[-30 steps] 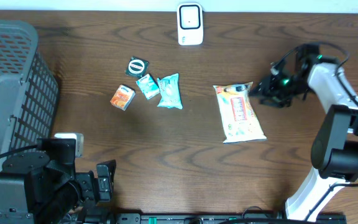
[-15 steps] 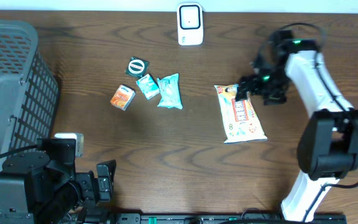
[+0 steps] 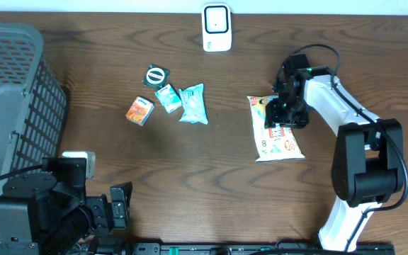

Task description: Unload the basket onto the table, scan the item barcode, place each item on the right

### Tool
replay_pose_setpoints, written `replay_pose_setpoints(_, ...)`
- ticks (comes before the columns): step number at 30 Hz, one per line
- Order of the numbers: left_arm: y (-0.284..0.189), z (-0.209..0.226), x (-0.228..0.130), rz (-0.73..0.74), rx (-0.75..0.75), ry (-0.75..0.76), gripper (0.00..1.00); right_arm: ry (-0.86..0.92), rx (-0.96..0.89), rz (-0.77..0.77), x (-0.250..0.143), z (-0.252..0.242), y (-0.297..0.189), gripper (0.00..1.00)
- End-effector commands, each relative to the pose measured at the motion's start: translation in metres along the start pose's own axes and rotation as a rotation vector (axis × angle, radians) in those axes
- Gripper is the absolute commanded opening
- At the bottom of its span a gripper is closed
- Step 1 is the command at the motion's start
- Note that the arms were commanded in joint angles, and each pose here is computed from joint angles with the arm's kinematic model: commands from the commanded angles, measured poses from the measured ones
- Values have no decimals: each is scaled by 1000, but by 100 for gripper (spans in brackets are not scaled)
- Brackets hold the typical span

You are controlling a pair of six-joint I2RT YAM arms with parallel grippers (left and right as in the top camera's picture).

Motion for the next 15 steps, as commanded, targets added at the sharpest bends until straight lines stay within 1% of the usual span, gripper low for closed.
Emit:
replay_pose_setpoints(1,0,1,1,-1,9,-7,98,33,84,20,-6,2,9,53)
replay_pose_setpoints(2,0,1,1,-1,9,-7,97,36,87,20,-7,1,12,52)
replay_pose_setpoints(4,0,1,1,-1,9,-7,98,37,88,25,-12,-2,21,41)
replay_pose_setpoints(5,0,1,1,-1,10,-7,98,38,95,29,-15,-2,25,29)
replay_pose_setpoints(6,0,1,1,-1,9,-7,98,38,111,33,-17,0,28,20)
replay_pose_setpoints(7,0,1,1,-1,10,-7,98,38,148,39,-19,4,30,4)
replay_pose_setpoints(8,0,1,1,-1,10,-7,98,38,167,41,-19,7,30,1)
replay_pose_setpoints(11,0,1,1,-1,9,-7,98,44,257,14,-10,21,23,1)
replay_pose_setpoints(15,0,1,1,-1,10,-7,98,69,412,-53,17,47,-3,1)
Point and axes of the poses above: each gripper's point midway between its finger pads, its own y axis out along the fingers, its own z axis along the line the jaws close on, x = y × z, the point moved 3 cm from there along -y, back along the fingers, and after that the axes turned 3 degrees about y, right-handed, at the moved point
